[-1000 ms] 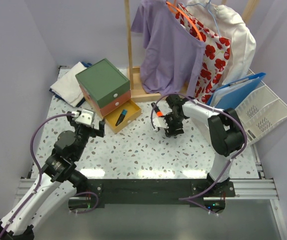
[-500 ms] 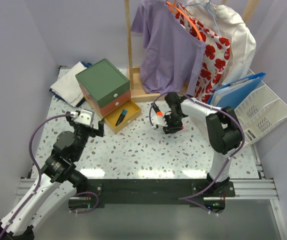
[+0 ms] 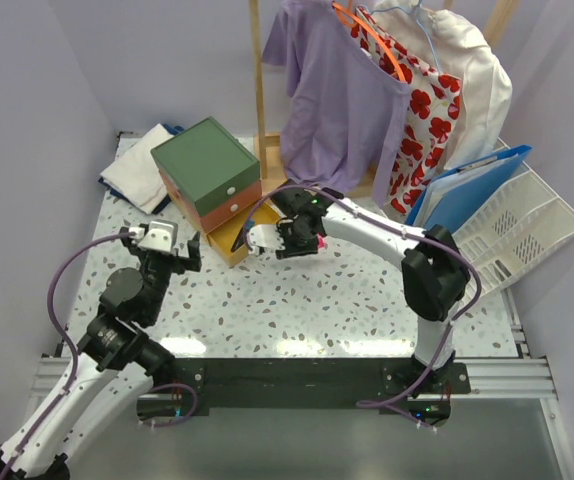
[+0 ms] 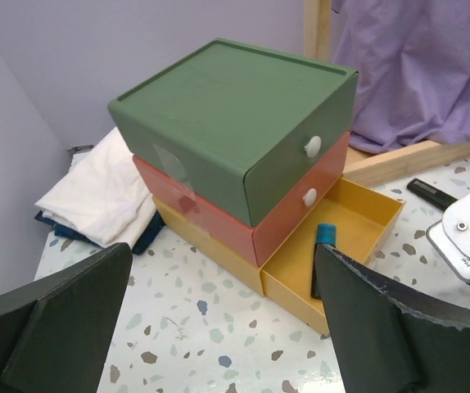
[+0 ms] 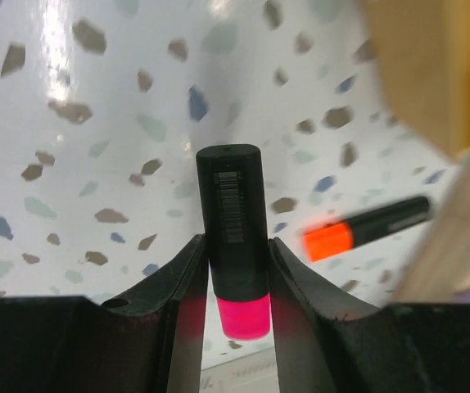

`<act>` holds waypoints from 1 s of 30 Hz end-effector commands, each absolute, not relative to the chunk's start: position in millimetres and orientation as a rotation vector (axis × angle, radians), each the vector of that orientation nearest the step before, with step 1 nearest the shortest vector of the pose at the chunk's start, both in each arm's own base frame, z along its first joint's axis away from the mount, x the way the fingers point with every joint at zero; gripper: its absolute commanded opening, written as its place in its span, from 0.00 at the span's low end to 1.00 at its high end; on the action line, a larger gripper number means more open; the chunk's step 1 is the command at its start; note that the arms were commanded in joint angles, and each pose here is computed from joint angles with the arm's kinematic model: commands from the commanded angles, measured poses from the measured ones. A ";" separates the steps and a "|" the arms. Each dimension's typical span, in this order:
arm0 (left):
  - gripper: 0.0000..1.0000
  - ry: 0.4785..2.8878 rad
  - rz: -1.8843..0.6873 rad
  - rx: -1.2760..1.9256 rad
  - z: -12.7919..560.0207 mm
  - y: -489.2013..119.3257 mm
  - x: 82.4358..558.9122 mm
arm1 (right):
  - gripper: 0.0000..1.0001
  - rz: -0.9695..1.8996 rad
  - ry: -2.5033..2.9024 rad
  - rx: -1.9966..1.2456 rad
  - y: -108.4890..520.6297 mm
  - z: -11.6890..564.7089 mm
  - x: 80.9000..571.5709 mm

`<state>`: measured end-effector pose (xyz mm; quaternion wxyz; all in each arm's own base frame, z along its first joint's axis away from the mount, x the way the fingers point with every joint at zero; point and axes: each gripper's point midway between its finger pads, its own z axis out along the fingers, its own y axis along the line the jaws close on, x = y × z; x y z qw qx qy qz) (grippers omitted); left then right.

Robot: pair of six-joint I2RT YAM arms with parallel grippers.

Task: Organize the desk

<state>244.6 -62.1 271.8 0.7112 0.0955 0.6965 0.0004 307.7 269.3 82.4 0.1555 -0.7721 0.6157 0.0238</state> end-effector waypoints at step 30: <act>1.00 1.436 0.105 -0.028 295.5 -17.3 233.3 | 0.82 -0.042 1.515 -1.695 404.1 194.6 341.6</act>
